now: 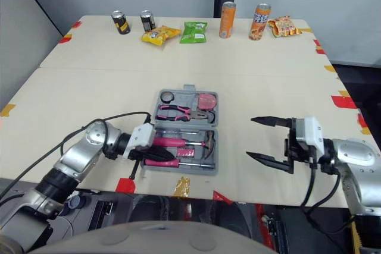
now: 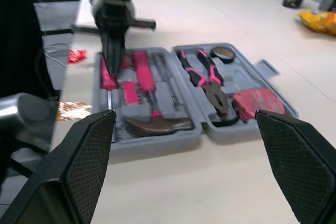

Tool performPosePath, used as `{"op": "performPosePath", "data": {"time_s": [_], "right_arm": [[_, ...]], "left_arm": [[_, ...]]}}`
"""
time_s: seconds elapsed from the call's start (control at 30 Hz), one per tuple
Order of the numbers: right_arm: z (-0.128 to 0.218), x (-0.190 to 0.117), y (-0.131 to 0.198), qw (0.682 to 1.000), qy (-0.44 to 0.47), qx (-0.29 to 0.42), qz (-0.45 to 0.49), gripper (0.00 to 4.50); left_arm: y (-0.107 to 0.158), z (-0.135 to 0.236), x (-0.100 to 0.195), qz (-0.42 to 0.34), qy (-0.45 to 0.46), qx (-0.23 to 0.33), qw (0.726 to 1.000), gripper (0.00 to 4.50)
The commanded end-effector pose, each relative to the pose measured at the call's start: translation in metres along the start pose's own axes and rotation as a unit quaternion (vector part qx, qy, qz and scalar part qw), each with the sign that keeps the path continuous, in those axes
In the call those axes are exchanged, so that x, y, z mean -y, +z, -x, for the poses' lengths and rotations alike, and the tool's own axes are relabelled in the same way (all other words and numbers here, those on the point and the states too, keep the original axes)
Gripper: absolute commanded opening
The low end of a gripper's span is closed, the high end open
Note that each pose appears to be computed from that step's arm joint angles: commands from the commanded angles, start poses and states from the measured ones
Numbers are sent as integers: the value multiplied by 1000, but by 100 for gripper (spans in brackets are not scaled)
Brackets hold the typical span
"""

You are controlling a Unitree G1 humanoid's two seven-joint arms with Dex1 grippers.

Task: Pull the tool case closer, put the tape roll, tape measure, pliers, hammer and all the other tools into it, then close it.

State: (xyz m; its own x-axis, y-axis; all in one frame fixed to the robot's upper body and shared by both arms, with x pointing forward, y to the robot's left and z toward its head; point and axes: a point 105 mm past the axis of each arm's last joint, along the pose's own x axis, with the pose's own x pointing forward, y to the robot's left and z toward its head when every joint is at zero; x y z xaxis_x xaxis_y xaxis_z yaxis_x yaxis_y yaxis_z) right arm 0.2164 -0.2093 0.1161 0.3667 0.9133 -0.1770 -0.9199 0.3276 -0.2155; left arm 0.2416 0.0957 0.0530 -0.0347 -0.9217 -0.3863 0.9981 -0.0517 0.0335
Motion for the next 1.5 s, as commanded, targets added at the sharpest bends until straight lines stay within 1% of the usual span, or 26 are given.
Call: {"op": "performPosePath", "data": {"time_s": [0.03,0.1,0.17,0.27,0.37,0.47,0.5,0.53,0.57,0.6,0.63,0.67,0.73,0.77,0.8,0.9,0.93,1.03,1.1,1.17,1.33,1.5], "right_arm": [[-6,5,2,1000,-14,4,6,450],[-8,8,1,1000,-25,9,-5,450],[-10,9,-2,999,-29,8,-16,450],[-13,9,-12,999,-30,-6,-29,450],[-19,13,-21,998,-40,-13,-41,450],[-27,19,-35,997,-48,-35,-43,450],[-29,23,-40,997,-55,-42,-45,409],[-31,26,-43,996,-56,-49,-45,393],[-33,29,-47,996,-57,-58,-44,366],[-35,32,-51,995,-57,-67,-42,327],[-38,34,-55,995,-52,-78,-42,287],[-41,36,-59,994,-48,-86,-40,260],[-46,40,-62,994,-37,-99,-32,194],[-48,41,-63,994,-32,-102,-29,173],[-53,43,-64,994,-26,-105,-26,122],[-66,46,-69,992,-1,-129,-16,18],[-69,46,-71,991,6,-136,-13,3],[-73,47,-73,990,16,-141,-15,3],[-81,43,-74,989,37,-144,-12,3],[-87,39,-75,988,54,-146,-10,3],[-94,40,-73,988,60,-142,-1,3],[-98,40,-72,988,63,-139,2,3]], "left_arm": [[23,25,-12,-5,59,45,997,4],[29,39,-18,10,90,66,994,4],[28,48,-21,19,116,67,991,4],[17,64,-27,34,165,55,984,4],[8,79,-36,55,220,60,972,4],[-4,98,-47,79,279,63,955,4],[-9,104,-50,91,293,64,950,0],[-13,108,-52,98,301,63,947,0],[-17,111,-53,104,305,60,945,0],[-22,113,-53,104,306,53,945,0],[-26,114,-54,93,307,41,946,0],[-30,114,-54,80,308,30,948,0],[-30,113,-55,64,304,36,950,0],[-31,113,-56,63,305,39,950,0],[-31,113,-58,64,302,44,950,0],[-33,111,-59,70,274,51,958,0],[-35,108,-57,73,254,45,963,0],[-41,103,-56,72,228,28,971,0],[-41,99,-59,74,215,26,973,0],[-42,96,-62,64,203,12,977,0],[-43,91,-66,58,180,5,982,0],[-48,85,-66,48,160,-15,986,0]]}}
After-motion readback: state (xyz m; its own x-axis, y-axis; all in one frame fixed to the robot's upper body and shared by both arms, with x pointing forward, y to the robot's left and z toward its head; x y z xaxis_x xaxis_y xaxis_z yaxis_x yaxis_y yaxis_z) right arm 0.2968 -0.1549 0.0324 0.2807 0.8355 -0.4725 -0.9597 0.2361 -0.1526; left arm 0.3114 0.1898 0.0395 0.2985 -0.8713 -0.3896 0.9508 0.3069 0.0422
